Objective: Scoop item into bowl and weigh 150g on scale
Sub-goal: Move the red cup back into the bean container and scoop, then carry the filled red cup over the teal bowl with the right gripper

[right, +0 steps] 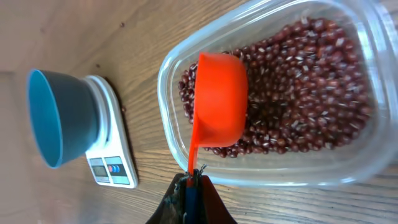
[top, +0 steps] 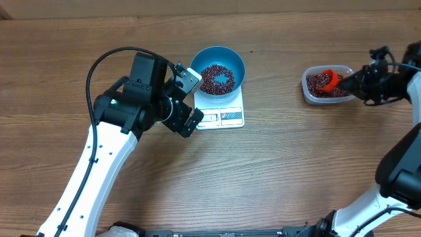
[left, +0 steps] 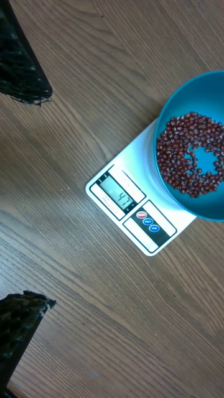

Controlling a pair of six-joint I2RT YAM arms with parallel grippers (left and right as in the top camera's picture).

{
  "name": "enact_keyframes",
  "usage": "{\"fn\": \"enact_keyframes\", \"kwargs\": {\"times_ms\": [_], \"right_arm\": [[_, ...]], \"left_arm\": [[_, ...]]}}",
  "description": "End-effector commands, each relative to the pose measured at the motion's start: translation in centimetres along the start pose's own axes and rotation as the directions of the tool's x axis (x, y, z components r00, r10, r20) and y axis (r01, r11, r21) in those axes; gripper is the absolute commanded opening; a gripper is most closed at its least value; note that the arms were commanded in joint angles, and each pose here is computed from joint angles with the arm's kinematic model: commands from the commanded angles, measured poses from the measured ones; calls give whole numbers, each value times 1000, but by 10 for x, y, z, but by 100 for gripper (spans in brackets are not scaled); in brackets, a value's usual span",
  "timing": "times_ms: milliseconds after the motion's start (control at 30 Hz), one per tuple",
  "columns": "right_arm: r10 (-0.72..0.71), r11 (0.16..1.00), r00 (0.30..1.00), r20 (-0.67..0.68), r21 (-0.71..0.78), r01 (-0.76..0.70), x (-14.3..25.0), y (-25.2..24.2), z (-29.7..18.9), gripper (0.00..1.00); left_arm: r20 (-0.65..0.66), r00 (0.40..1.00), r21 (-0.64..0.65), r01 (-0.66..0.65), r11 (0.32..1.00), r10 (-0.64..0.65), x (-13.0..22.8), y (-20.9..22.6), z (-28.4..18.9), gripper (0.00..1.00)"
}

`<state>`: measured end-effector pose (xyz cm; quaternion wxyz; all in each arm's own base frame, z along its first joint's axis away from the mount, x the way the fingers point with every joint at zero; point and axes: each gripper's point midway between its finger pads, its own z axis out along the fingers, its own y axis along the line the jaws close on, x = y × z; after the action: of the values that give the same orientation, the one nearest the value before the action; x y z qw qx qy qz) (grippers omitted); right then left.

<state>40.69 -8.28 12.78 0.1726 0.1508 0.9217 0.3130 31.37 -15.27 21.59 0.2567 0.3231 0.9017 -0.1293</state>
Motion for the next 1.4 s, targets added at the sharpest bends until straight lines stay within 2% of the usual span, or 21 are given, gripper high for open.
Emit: {"fn": "enact_keyframes", "kwargs": {"times_ms": [0,333,600,767,1067,1367], "right_arm": [[32,997,999,26,-78,-30,-2,0,-9,4],[104,975,992,78,-204,-86,-8,-2,-33,4],[86,918,992,95,-394,-42,-10,31,-44,4],[85,899,995,45,-435,-57,-2,50,-37,4],[-38,864,998,-54,-503,6,18,110,-3,4],[-192,828,972,-139,-555,84,42,181,33,4]], "left_arm": [[39,999,5,2,1000,-2,-9,-1,-9,99],[39,999,6,2,1000,-2,-9,-1,-9,100],[39,999,6,2,1000,-2,-9,-1,-9,100],[39,999,6,2,1000,-2,-9,-1,-9,100],[39,999,5,2,1000,-2,-9,-1,-9,100],[39,999,6,2,1000,-2,-9,-1,-9,100]]}}
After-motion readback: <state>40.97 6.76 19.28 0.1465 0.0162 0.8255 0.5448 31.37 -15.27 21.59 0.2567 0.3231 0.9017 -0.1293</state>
